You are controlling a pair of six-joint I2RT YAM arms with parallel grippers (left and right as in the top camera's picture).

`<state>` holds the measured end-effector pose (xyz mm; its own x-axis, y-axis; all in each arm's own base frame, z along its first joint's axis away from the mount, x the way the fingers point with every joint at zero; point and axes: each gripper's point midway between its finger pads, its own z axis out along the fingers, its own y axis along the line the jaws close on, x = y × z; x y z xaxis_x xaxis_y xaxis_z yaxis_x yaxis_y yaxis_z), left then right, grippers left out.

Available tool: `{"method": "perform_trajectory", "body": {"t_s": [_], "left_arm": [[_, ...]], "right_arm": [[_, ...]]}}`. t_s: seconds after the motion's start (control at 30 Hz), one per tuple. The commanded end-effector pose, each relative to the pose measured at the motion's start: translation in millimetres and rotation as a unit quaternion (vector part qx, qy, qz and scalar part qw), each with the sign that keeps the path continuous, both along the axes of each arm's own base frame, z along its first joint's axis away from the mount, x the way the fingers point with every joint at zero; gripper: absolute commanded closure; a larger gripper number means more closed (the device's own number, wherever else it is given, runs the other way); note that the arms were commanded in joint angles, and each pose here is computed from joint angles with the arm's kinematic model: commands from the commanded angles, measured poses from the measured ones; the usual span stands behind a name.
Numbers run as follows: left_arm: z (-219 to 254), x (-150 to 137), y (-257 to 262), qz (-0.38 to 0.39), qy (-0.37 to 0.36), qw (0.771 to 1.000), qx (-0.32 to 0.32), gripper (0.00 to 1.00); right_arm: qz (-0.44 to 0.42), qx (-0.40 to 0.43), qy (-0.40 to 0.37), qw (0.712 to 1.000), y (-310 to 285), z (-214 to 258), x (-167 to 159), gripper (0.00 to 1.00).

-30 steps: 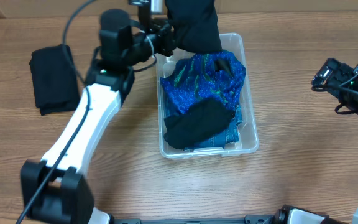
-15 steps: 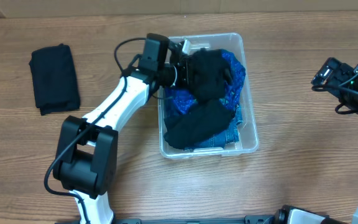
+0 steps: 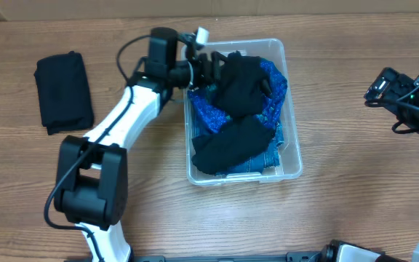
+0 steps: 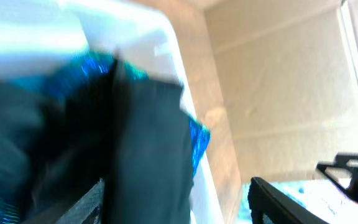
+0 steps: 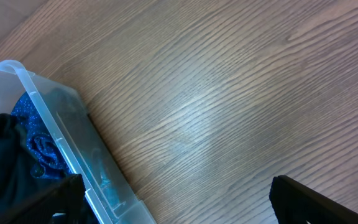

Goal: Pack container
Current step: 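Lower the black cloth into the bin's upper half and release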

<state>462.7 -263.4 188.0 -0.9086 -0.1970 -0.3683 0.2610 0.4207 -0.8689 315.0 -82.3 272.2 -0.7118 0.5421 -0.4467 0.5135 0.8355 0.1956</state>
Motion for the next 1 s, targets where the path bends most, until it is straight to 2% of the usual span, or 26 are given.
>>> {"method": "perform_trajectory", "body": {"t_s": [0.0, 0.03, 0.17, 0.33, 0.37, 0.4, 0.43, 0.47, 0.5, 0.53, 0.57, 0.63, 0.8, 0.97], "left_arm": [[75.1, 6.9, 22.3, 0.035, -0.086, 0.996, -0.017, 0.04], [84.5, 7.1, 25.5, 0.044, -0.101, 0.994, -0.013, 0.00], [116.2, -2.3, 24.4, 0.047, -0.159, 0.986, -0.005, 0.00], [115.9, -38.6, -20.2, -0.045, -0.215, 0.976, 0.009, 0.01], [110.4, -43.1, -26.9, -0.056, -0.224, 0.973, 0.023, 0.05], [98.7, -47.4, -34.8, -0.062, -0.231, 0.970, 0.051, 0.11], [86.9, -49.3, -39.8, -0.061, -0.232, 0.968, 0.079, 0.25], [74.9, -51.5, -44.1, -0.061, -0.232, 0.965, 0.108, 0.52], [62.9, -52.4, -47.6, -0.059, -0.230, 0.962, 0.135, 0.70], [53.0, -53.4, -51.4, -0.059, -0.232, 0.958, 0.159, 0.81], [44.2, -54.6, -56.2, -0.064, -0.239, 0.953, 0.177, 0.85], [35.0, -56.6, -66.6, -0.074, -0.252, 0.946, 0.191, 0.78], [24.0, -41.8, -81.0, -0.064, -0.256, 0.949, 0.174, 0.81], [0.5, -10.3, -75.0, -0.046, -0.228, 0.956, 0.180, 0.81]], "right_arm": [[0.002, -0.003, -0.001, 1.000, 0.3, 0.8, 0.9, 0.00], [0.002, -0.003, -0.001, 1.000, 0.3, 0.8, 0.9, 0.00], [0.002, -0.003, -0.002, 1.000, 0.3, 0.9, 1.1, 0.00], [0.002, -0.003, -0.002, 1.000, 0.3, 1.0, 1.2, 0.00], [0.002, -0.003, -0.002, 1.000, 0.3, 0.9, 1.1, 0.00], [0.002, -0.003, -0.002, 1.000, 0.3, 0.9, 1.1, 0.00], [0.002, -0.003, -0.002, 1.000, 0.4, 0.9, 1.0, 0.00], [0.002, -0.003, -0.002, 1.000, 0.4, 0.9, 1.0, 0.00], [0.002, -0.003, -0.002, 1.000, 0.4, 0.9, 1.0, 0.00], [0.002, -0.003, -0.002, 1.000, 0.3, 0.9, 1.1, 0.00], [0.002, -0.003, -0.002, 1.000, 0.4, 0.9, 1.0, 0.00], [0.002, -0.003, -0.001, 1.000, 0.4, 0.8, 1.0, 0.00], [0.002, -0.003, -0.001, 1.000, 0.5, 0.6, 0.6, 0.00], [0.002, -0.003, -0.001, 1.000, 0.5, 0.6, 0.7, 0.00]]}}
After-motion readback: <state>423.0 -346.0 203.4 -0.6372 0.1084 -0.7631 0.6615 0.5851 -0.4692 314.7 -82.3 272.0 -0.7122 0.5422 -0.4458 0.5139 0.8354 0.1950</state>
